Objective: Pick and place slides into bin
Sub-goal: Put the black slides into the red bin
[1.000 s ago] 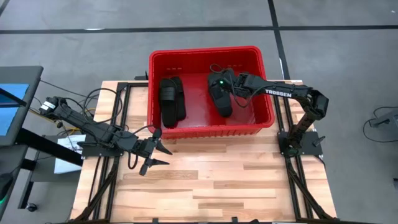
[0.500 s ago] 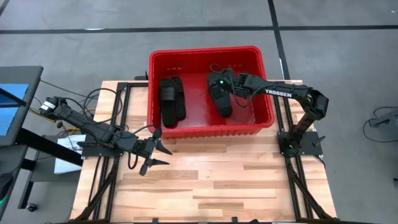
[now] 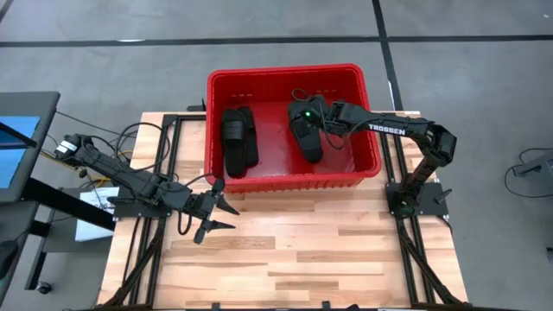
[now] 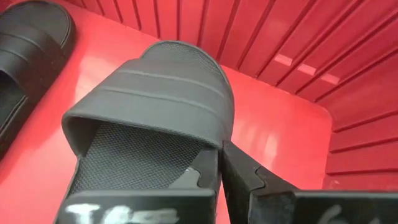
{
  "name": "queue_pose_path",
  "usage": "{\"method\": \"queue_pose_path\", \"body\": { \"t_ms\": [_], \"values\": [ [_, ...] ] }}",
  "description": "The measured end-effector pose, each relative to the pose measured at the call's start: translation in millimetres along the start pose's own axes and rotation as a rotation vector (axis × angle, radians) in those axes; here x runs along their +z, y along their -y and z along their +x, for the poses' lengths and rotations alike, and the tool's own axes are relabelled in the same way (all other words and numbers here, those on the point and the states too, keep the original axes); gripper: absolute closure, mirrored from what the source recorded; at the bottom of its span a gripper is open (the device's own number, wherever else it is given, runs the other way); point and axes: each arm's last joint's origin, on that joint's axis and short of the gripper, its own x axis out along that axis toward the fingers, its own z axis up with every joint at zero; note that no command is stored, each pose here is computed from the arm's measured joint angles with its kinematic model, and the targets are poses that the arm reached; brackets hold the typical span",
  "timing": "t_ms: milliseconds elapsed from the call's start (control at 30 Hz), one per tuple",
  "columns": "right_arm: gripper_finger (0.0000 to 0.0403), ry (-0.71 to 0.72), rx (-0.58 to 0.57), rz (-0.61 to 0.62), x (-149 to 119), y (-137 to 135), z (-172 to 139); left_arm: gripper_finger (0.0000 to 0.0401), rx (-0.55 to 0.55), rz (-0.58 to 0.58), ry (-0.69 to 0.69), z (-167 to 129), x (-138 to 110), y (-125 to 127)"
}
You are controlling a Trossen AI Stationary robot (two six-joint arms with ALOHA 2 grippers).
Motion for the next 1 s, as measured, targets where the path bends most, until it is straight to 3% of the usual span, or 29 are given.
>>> {"method": "queue_pose_path", "body": {
  "t_ms": [1000],
  "values": [
    [0.0403, -0.008, 0.005, -0.012, -0.6, 0.0, 0.0, 0.0223, 0.000, 0.000, 0.000, 0.0, 0.0, 0.0]
  ]
}}
